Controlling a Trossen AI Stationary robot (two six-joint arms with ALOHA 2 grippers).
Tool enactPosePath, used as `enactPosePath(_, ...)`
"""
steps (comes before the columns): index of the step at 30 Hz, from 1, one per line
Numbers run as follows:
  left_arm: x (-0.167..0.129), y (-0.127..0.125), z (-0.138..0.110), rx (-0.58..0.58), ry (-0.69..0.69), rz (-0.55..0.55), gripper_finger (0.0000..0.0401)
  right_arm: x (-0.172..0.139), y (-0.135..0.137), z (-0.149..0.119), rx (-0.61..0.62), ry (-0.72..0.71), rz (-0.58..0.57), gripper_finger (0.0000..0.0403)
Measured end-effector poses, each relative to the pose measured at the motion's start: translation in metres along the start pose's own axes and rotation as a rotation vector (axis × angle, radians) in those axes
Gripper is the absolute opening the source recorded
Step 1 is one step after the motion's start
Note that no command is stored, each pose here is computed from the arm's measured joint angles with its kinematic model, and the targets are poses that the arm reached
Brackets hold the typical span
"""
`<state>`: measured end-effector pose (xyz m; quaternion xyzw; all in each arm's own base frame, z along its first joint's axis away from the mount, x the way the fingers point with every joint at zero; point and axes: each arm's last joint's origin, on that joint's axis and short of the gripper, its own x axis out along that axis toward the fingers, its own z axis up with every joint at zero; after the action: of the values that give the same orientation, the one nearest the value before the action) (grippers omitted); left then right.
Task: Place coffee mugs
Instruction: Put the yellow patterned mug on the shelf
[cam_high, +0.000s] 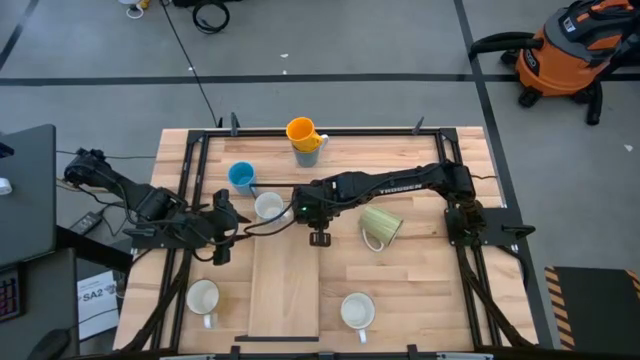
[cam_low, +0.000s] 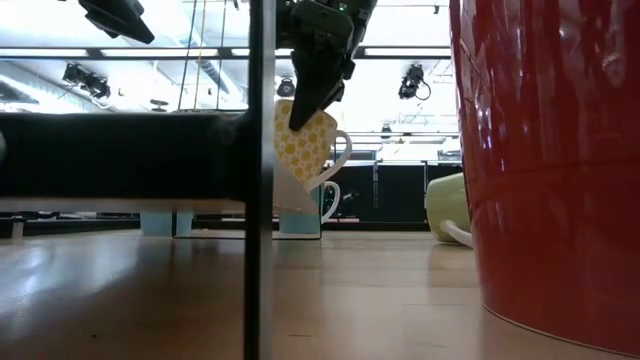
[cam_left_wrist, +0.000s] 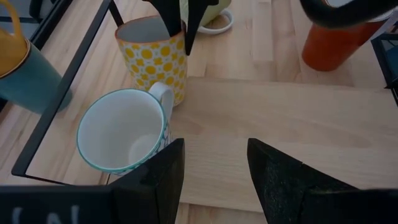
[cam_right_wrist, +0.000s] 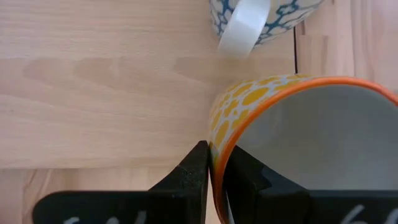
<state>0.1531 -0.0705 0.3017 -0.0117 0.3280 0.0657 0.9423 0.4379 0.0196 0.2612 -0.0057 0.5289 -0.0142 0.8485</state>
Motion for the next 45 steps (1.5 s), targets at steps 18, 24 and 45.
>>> enactPosePath(18, 0.0, 0.0, 0.0, -0.001, 0.0, 0.0, 0.0181, 0.0002, -0.0039, 0.004, 0.011, -0.039, -0.002, 0.0086)
enactPosePath(24, 0.0, 0.0, 0.0, -0.001, 0.0, 0.0, 0.0181, 0.0002, -0.0053, 0.0058, 0.014, -0.057, -0.003, 0.0117)
enactPosePath(45, 0.0, 0.0, 0.0, -0.001, 0.0, 0.0, 0.0181, -0.0019, -0.006, 0.0077, 0.017, -0.079, -0.003, 0.0138)
